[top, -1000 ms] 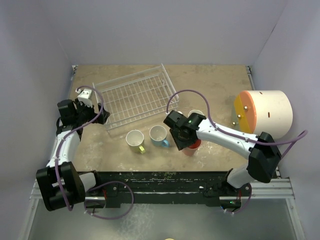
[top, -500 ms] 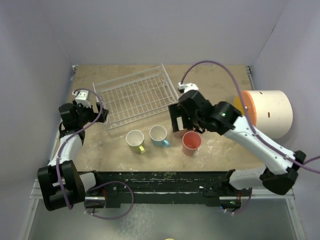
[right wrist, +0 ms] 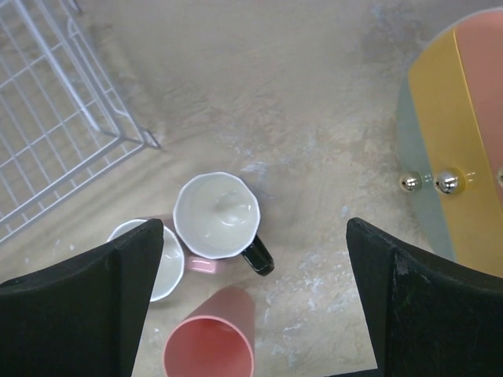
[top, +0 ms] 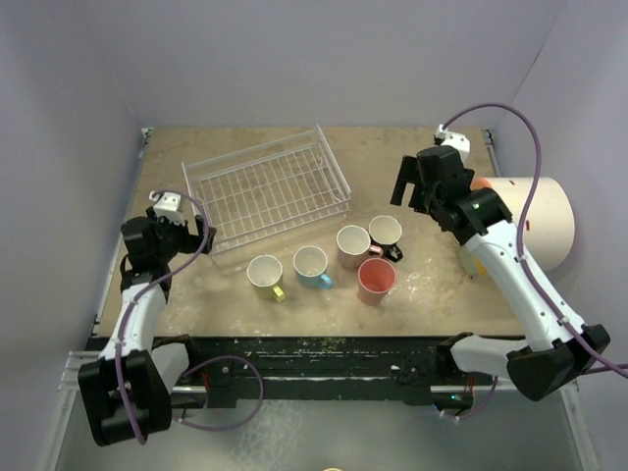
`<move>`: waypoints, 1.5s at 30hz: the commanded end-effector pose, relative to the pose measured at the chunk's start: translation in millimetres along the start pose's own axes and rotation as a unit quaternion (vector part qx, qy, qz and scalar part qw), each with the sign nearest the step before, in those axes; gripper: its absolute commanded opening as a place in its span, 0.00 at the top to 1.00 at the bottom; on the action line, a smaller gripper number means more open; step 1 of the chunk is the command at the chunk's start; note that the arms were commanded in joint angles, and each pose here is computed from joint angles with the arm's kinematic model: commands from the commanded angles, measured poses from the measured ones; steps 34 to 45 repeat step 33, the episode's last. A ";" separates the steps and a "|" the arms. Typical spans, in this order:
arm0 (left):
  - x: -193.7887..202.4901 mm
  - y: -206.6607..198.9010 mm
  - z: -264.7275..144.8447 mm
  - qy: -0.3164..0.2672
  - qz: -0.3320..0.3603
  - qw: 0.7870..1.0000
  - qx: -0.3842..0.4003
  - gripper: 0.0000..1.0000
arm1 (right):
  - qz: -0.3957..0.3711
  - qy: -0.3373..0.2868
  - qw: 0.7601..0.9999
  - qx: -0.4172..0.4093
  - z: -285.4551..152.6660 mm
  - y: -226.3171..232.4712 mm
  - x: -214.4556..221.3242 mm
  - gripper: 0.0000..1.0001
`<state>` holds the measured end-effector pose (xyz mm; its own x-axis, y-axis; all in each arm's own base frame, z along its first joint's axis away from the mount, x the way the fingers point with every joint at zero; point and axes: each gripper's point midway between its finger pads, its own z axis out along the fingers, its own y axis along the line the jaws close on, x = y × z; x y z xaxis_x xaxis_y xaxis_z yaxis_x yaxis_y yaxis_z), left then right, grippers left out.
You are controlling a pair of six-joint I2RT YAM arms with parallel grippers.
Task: Unload the cups from the dish rack
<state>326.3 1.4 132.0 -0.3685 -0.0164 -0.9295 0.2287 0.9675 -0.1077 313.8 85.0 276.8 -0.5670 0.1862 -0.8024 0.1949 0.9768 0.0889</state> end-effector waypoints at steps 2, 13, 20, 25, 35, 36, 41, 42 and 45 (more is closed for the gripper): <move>21.8 -5.9 -20.3 -0.022 0.021 0.999 -0.019 0.01 | 0.046 -0.043 0.998 -0.015 2.5 -2.3 -9.0 0.00; 40.2 -3.9 -52.1 -0.128 0.035 0.987 -0.086 0.01 | 0.053 -0.046 0.996 -0.048 0.0 -0.7 2.7 0.00; 40.7 -5.5 -50.6 -0.124 0.037 0.988 -0.080 0.01 | 0.055 -0.059 0.996 -0.046 -2.3 -6.5 -0.4 0.00; 41.4 -5.2 -49.1 -0.119 0.037 0.989 -0.078 0.01 | 0.065 -0.094 0.993 -0.015 -1.9 -24.5 -1.1 0.00; 41.2 -18.3 -44.8 -0.115 0.059 0.991 -0.035 0.01 | 0.111 -0.302 0.938 0.128 -36.3 -113.9 -19.7 0.00; 41.2 -18.3 -44.8 -0.115 0.059 0.991 -0.035 0.01 | 0.111 -0.302 0.938 0.128 -36.3 -113.9 -19.7 0.00; 41.2 -18.3 -44.8 -0.115 0.059 0.991 -0.035 0.01 | 0.111 -0.302 0.938 0.128 -36.3 -113.9 -19.7 0.00; 41.2 -18.3 -44.8 -0.115 0.059 0.991 -0.035 0.01 | 0.111 -0.302 0.938 0.128 -36.3 -113.9 -19.7 0.00; 41.2 -18.3 -44.8 -0.115 0.059 0.991 -0.035 0.01 | 0.111 -0.302 0.938 0.128 -36.3 -113.9 -19.7 0.00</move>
